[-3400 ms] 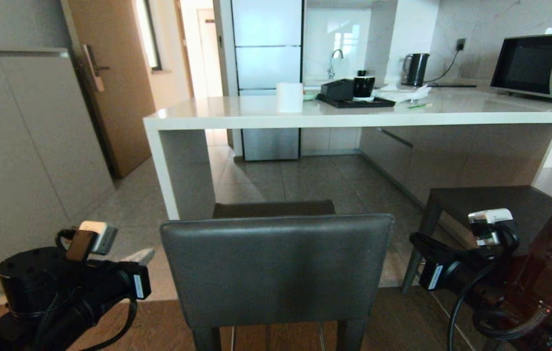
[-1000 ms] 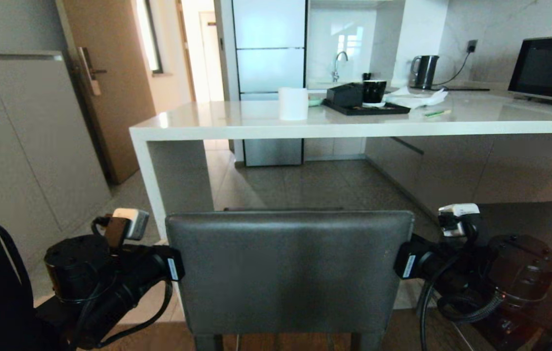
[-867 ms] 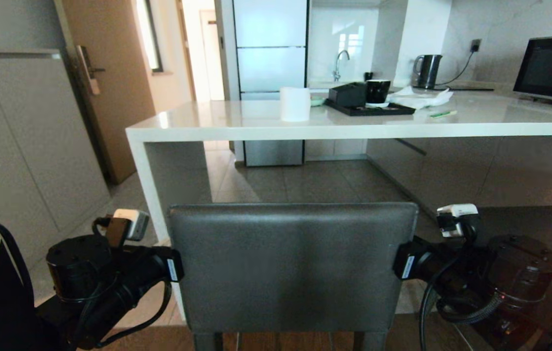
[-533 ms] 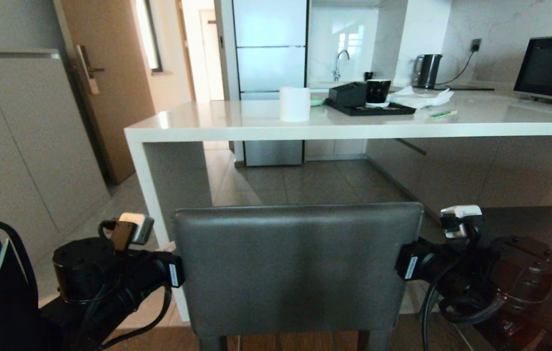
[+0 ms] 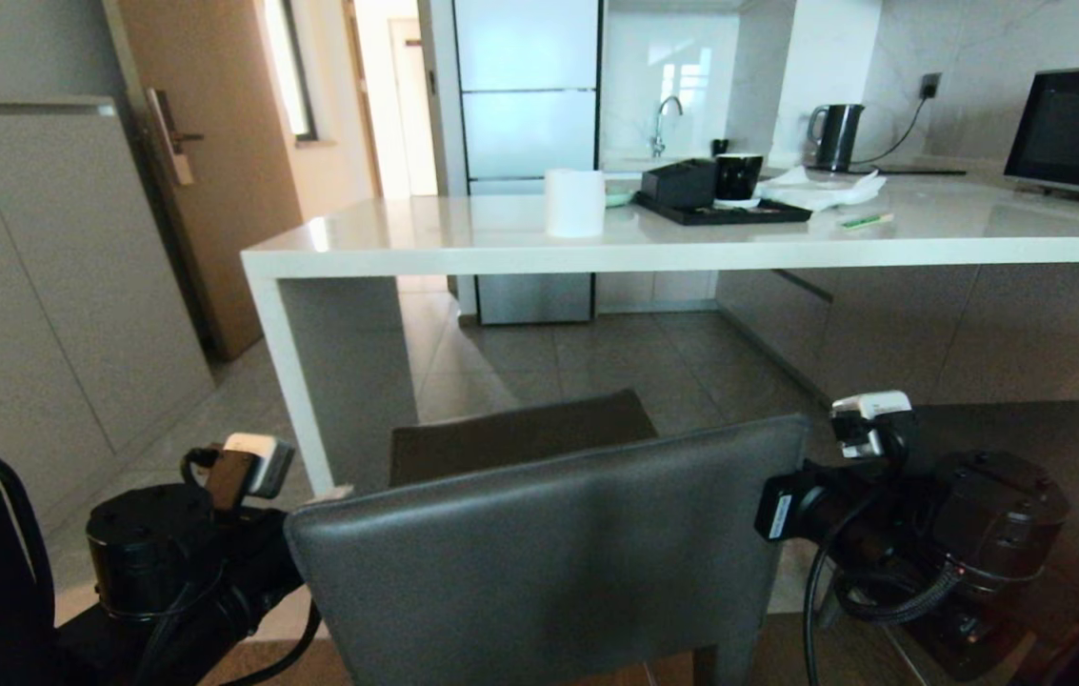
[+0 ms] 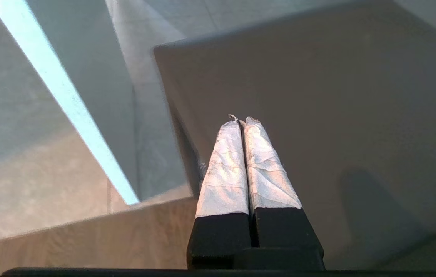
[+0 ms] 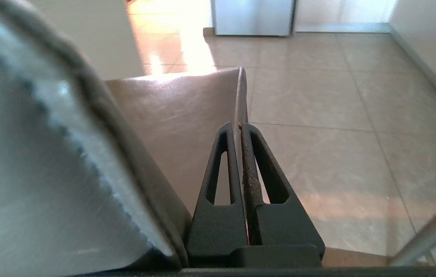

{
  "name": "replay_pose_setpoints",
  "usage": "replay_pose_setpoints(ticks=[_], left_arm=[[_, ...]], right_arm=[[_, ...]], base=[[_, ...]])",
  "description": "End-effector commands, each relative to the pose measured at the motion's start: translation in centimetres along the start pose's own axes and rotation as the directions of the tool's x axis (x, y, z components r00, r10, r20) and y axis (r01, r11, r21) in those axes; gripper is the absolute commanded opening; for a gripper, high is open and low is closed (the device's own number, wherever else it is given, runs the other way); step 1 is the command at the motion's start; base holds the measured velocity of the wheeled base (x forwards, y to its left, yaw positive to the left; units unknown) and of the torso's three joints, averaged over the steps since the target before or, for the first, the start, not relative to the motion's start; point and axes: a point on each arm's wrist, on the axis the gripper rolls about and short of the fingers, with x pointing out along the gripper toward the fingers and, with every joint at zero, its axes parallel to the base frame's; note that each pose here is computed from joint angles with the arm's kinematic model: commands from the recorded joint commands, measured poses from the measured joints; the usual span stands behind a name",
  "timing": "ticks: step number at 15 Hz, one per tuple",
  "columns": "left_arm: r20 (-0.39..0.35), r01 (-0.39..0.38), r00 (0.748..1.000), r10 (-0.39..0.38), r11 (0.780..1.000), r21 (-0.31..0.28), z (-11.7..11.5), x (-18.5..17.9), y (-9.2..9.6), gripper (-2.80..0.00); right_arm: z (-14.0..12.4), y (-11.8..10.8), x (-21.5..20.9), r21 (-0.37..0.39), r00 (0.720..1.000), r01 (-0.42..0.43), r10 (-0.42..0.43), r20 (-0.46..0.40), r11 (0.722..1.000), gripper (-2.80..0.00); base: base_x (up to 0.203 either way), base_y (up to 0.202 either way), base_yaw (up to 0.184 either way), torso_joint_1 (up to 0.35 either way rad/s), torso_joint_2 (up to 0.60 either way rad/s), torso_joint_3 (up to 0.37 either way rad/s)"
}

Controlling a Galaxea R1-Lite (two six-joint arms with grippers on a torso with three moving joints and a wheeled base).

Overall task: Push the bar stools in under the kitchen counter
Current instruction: Push the gray chair back under the dining table

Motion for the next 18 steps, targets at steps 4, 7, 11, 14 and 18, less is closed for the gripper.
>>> replay_pose_setpoints(ticks=[4, 7, 11, 14, 18], left_arm=[[0.0, -0.024, 1.0, 0.024, 1.0, 0.0, 0.0, -0.7, 0.2, -2.8], [0.015, -0.097, 0.995, 0.097, 0.995, -0.009, 0.3, -0.6, 1.6, -2.8], [0.116, -0.217, 0.97, 0.216, 0.976, 0.001, 2.5, -2.5, 5.2, -2.8], [0.091, -0.12, 0.989, 0.116, 0.992, 0.033, 1.8, -5.4, 3.8, -2.8], [0.124, -0.013, 0.992, 0.006, 0.998, 0.06, 2.0, -6.4, -0.5, -2.8]], right_arm=[[-0.6, 0.1, 0.4, 0.011, 1.0, 0.009, -0.009, -0.012, 1.0, -2.8], [-0.6, -1.8, 0.6, 0.046, 0.996, 0.083, -0.082, -0.019, 0.996, -2.8], [-0.3, -4.4, 0.6, 0.072, 0.985, 0.171, -0.17, -0.011, 0.983, -2.8], [-0.2, -4.4, 0.5, 0.084, 0.986, 0.169, -0.169, -0.008, 0.982, -2.8], [-0.2, -4.4, 0.7, 0.086, 0.986, 0.164, -0.164, -0.004, 0.983, -2.8]], base=[[0.0, 0.0, 0.0, 0.0, 0.0, 0.0], [0.0, 0.0, 0.0, 0.0, 0.0, 0.0], [0.0, 0.0, 0.0, 0.0, 0.0, 0.0], [0.0, 0.0, 0.0, 0.0, 0.0, 0.0], [0.0, 0.0, 0.0, 0.0, 0.0, 0.0]])
